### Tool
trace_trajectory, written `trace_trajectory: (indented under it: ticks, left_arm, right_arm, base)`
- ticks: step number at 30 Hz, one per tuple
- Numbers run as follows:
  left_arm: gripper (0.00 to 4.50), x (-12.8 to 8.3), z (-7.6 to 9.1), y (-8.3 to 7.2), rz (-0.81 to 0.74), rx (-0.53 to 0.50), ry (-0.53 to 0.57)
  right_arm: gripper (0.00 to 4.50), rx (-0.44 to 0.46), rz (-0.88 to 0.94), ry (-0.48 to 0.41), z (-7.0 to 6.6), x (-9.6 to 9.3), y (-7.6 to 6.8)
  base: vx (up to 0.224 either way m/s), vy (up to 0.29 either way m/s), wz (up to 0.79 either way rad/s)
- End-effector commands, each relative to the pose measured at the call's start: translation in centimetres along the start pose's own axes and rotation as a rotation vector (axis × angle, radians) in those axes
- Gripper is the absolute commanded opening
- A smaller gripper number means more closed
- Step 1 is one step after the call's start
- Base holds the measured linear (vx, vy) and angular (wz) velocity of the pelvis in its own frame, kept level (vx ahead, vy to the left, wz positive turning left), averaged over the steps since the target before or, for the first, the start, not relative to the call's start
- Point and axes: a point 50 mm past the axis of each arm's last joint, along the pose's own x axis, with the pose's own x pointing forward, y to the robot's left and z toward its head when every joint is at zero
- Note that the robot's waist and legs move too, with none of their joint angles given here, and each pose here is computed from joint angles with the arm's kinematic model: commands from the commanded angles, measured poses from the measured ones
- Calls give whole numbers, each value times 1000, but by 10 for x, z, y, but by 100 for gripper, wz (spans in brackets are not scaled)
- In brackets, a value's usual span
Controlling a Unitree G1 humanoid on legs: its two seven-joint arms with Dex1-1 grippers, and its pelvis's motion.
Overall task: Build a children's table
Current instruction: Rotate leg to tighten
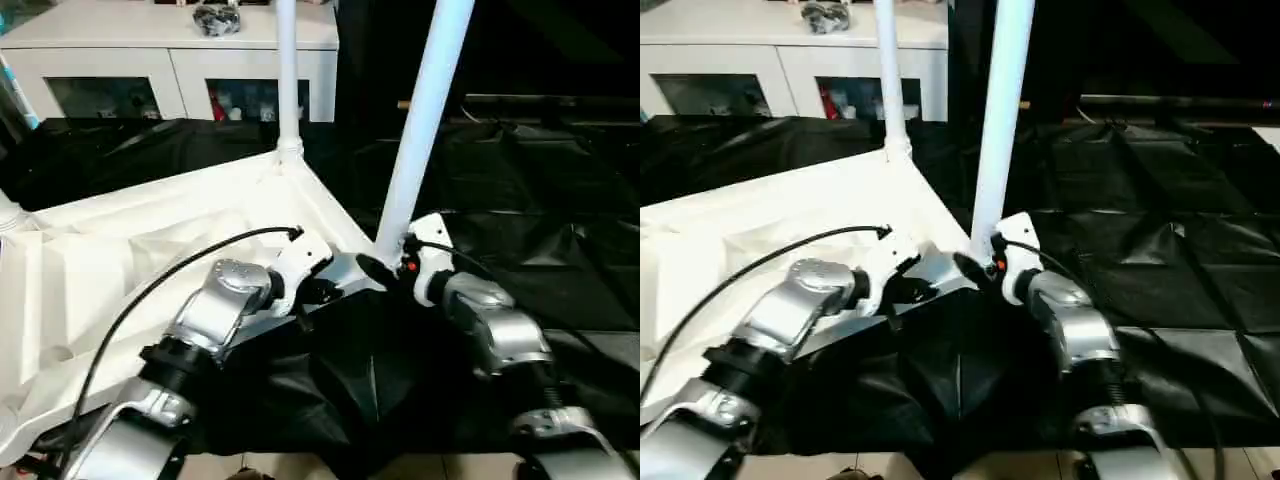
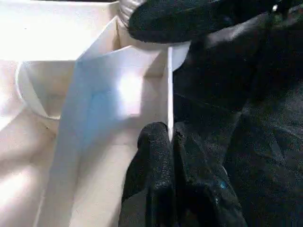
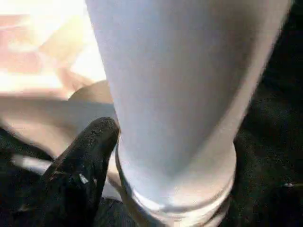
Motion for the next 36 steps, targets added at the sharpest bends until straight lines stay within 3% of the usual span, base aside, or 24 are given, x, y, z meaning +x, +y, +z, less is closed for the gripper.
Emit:
trace_trajectory:
  ticks: [1,4,6,9,15,24,32,36]
  left_arm:
    - [0,2,18,-9,-84,78,-76]
    - [0,-5,13,-11,-147,107,-68]
    - [0,-15,8,-13,-239,129,-60]
    - [0,-22,4,-15,-307,157,-48]
    - [0,-27,-1,-13,-336,179,-21]
    - [0,-27,-2,-9,-298,171,-21]
    - [0,-2,14,2,-66,54,-65]
    - [0,12,24,1,15,-2,-88]
  right_arm:
    - [350,-24,221,28,-5,9,29]
    - [350,-69,332,31,-2,-4,29]
    - [350,-112,481,80,-4,-23,30]
    - [350,-124,558,128,-7,-33,30]
    - [286,-125,606,169,-10,-39,31]
    - [276,-108,621,166,-12,-35,39]
    - [274,49,96,136,-24,1,17]
    - [273,123,-19,145,-29,15,20]
  base:
    - [0,0,0]
    - [0,0,0]
    - [0,0,0]
    - [0,0,0]
    - [0,0,0]
    - [0,0,0]
    - [0,0,0]
    - [0,0,0]
